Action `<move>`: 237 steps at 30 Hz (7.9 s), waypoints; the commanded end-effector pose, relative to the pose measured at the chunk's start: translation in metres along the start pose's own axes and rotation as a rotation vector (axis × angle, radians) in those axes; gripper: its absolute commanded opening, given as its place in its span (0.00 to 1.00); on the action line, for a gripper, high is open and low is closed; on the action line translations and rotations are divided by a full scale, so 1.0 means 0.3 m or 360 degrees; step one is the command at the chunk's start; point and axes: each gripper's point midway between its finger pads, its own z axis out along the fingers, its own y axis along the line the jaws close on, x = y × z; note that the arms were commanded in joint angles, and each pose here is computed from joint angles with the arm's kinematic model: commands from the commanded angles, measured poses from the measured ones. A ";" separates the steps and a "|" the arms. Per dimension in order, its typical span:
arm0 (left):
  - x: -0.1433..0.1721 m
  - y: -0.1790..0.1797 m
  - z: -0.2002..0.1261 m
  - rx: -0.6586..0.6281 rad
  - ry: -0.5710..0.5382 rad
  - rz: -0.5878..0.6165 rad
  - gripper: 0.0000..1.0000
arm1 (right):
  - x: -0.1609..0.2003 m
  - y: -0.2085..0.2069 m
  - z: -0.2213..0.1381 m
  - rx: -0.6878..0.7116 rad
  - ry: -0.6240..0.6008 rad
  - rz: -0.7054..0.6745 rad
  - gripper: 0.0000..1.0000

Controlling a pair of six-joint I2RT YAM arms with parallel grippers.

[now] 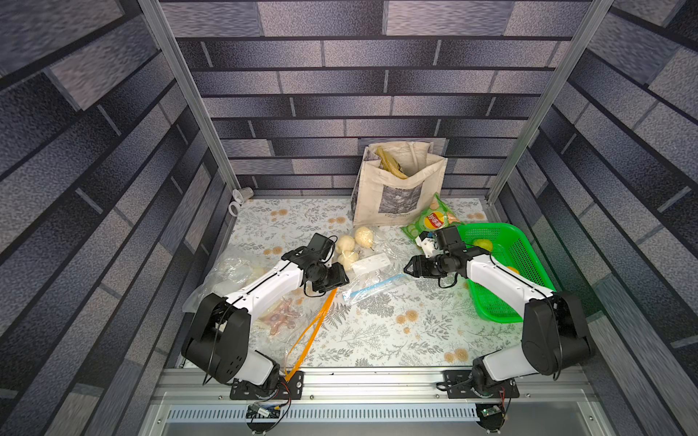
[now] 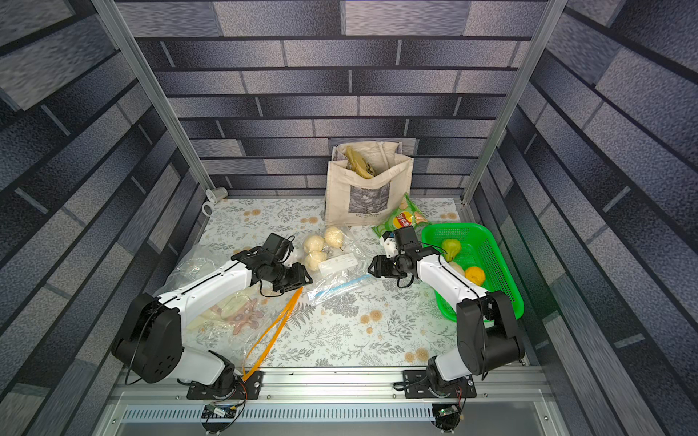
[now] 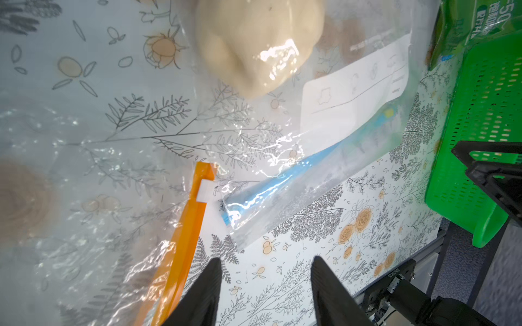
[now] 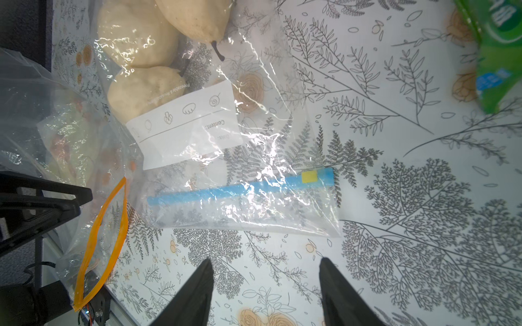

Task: Open the zip-top bag and take out the pear
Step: Place the zipper food storage bag at the center of the board, then pick up the zipper food storage bag at the center of the board.

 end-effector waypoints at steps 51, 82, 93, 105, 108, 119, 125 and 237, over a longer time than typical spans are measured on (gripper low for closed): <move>-0.090 -0.125 0.098 0.0223 -0.0114 0.0208 0.28 | -0.126 0.032 -0.036 -0.0284 -0.0168 0.0129 0.61; -0.301 -0.256 -0.165 0.0518 -0.0496 0.0361 0.00 | -0.156 -0.082 -0.133 -0.0483 -0.0294 0.0341 0.58; -0.320 -0.217 -0.188 0.0470 -0.0508 0.0336 0.00 | -0.237 -0.101 -0.107 -0.0550 -0.0533 -0.0081 0.53; -0.334 -0.192 -0.204 0.0467 -0.0509 0.0321 0.00 | -0.234 0.010 -0.073 -0.0893 -0.0438 -0.0341 0.53; -0.329 -0.189 -0.210 0.0463 -0.0517 0.0327 0.01 | -0.191 0.049 -0.038 -0.0929 -0.0286 -0.0285 0.53; -0.317 -0.165 -0.253 0.0452 -0.0574 0.0338 0.02 | -0.102 0.095 -0.043 -0.0835 -0.0230 -0.0196 0.59; -0.304 -0.150 -0.271 0.0442 -0.0604 0.0334 0.02 | -0.086 0.066 -0.031 -0.0759 -0.0241 0.0046 0.63; -0.182 -0.145 -0.197 0.0467 -0.0588 0.0476 0.05 | -0.174 0.210 -0.177 -0.0605 -0.0349 0.0002 0.35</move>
